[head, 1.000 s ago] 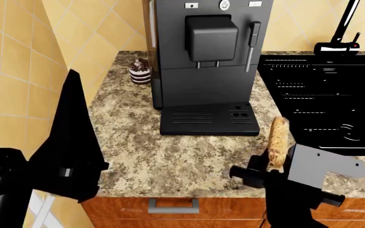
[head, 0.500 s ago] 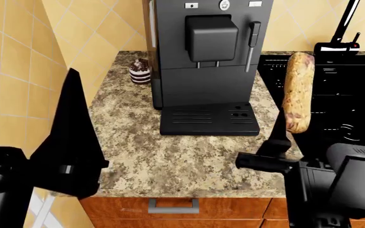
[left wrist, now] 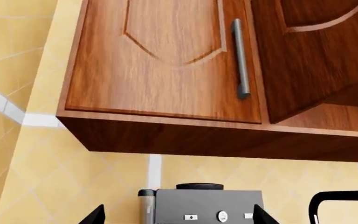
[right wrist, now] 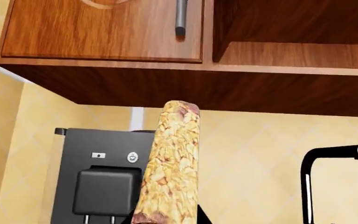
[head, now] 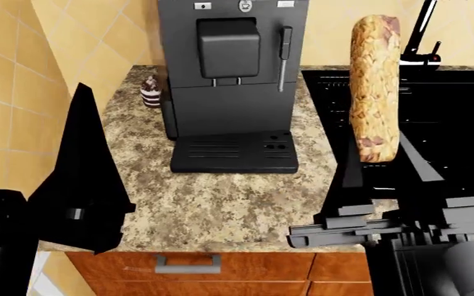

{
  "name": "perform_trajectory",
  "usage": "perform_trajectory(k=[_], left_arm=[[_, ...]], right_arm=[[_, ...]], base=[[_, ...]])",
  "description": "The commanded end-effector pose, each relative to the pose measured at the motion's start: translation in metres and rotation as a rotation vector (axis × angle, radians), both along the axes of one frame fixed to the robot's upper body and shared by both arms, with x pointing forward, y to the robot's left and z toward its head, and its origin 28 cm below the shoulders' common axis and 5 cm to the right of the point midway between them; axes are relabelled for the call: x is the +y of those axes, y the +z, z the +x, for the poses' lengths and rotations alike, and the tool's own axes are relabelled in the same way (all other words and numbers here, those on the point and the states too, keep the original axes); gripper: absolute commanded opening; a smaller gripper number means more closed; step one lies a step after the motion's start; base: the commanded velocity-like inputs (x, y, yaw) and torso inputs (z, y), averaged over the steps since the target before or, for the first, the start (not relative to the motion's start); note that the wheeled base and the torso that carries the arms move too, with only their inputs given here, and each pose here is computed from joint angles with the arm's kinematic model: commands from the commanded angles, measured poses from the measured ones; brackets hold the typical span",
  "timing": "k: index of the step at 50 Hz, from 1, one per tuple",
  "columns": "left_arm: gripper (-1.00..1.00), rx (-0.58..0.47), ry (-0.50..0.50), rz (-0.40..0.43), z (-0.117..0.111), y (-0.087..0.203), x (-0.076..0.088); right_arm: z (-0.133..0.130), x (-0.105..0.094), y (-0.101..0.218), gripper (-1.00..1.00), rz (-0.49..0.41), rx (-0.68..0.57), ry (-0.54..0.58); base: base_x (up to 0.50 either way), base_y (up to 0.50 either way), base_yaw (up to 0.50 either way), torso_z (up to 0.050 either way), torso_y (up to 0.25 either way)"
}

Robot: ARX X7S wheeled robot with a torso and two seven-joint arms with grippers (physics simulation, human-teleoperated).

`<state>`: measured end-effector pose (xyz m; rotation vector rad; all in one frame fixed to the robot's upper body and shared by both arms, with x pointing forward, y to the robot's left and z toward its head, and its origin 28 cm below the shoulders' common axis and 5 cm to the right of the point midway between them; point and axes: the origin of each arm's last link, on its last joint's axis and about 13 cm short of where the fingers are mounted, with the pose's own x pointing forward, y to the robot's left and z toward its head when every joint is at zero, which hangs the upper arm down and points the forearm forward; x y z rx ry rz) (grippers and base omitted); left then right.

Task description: Pick the canned food and bar from the counter and place them in the cabinets closest to them.

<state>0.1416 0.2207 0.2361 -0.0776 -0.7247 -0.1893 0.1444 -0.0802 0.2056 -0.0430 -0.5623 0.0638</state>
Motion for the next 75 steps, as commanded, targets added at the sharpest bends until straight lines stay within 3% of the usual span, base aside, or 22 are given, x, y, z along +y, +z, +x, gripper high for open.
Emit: perform_trajectory(k=[1, 44, 51, 57, 66, 75], left_arm=[[1.0, 0.001, -0.008, -0.004, -0.001, 0.0, -0.001], [1.0, 0.01, -0.041, 0.021, -0.001, -0.004, -0.007], [1.0, 0.034, -0.078, 0.041, 0.002, -0.006, -0.016], [1.0, 0.019, -0.122, 0.058, 0.01, 0.016, -0.033], [1.0, 0.06, -0.146, 0.074, 0.035, 0.046, -0.056], [1.0, 0.15, -0.072, 0.004, 0.107, 0.1, -0.06]], right_arm=[[-0.005, -0.001, -0.001, -1.0, -0.032, -0.018, 0.041], [-0.007, 0.001, -0.001, -1.0, -0.047, -0.034, 0.069], [-0.01, -0.001, 0.003, -1.0, -0.039, -0.063, 0.076], [-0.013, -0.004, 0.014, -1.0, -0.041, -0.093, 0.074], [-0.01, -0.011, 0.037, -1.0, -0.057, -0.118, 0.072], [-0.013, -0.015, 0.083, -1.0, -0.087, -0.135, 0.04]], base=[[0.0, -0.5, 0.0, 0.0, 0.0], [0.01, -0.5, 0.0, 0.0, 0.0], [0.05, -0.5, 0.0, 0.0, 0.0], [0.06, -0.5, 0.0, 0.0, 0.0], [0.05, -0.33, 0.0, 0.0, 0.0], [0.0, 0.0, 0.0, 0.0, 0.0]])
